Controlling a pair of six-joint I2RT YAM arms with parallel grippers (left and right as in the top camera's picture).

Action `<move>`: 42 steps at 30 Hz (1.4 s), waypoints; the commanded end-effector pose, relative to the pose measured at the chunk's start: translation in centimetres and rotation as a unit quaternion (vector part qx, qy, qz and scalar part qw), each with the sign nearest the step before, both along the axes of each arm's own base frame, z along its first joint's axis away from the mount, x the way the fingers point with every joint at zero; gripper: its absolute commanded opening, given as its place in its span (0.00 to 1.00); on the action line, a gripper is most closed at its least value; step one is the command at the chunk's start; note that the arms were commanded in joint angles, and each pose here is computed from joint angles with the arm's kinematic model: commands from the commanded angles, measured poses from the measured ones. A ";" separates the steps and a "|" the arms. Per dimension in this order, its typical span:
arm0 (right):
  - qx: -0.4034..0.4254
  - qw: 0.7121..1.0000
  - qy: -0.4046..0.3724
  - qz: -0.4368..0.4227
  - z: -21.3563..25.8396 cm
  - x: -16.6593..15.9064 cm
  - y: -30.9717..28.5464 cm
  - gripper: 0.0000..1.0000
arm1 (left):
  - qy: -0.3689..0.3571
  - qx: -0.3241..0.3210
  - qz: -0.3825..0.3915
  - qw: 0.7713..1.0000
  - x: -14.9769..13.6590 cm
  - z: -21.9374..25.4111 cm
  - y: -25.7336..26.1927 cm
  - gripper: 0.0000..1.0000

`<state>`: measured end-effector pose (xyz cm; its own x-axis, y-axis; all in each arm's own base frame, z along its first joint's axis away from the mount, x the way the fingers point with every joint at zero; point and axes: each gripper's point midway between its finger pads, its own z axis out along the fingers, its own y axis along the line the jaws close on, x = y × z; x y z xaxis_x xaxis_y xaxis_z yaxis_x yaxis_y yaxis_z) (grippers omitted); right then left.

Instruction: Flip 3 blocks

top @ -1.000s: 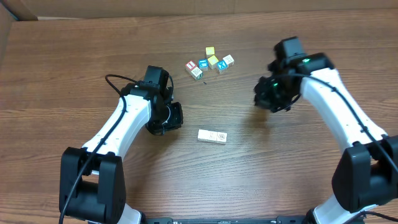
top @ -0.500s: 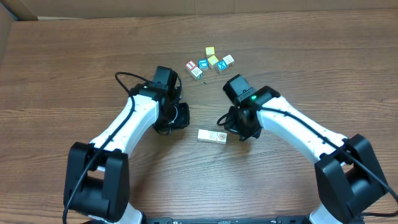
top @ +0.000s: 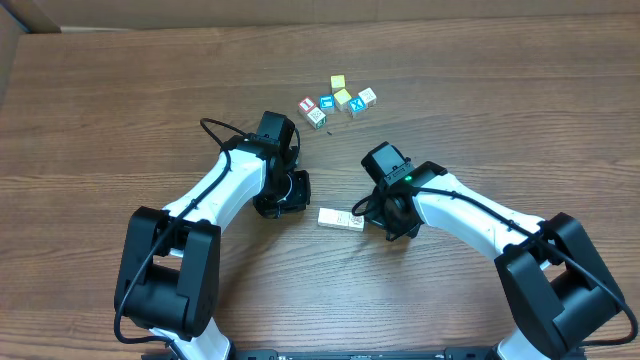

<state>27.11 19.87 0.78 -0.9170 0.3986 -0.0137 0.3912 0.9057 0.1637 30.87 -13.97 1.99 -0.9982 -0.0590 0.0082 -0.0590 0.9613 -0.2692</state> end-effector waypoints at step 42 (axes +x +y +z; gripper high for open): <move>0.057 0.998 0.002 0.022 0.5 0.0 2.0 0.04 | -0.007 0.053 -0.024 0.998 -1.2 -1.0 -1.8 0.04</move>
<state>27.38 21.90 1.22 -0.9306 0.3649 0.0293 0.3594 0.8955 0.2624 30.11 -15.72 1.64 -0.9996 -0.0105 -0.0256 -0.0055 0.9826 -0.1855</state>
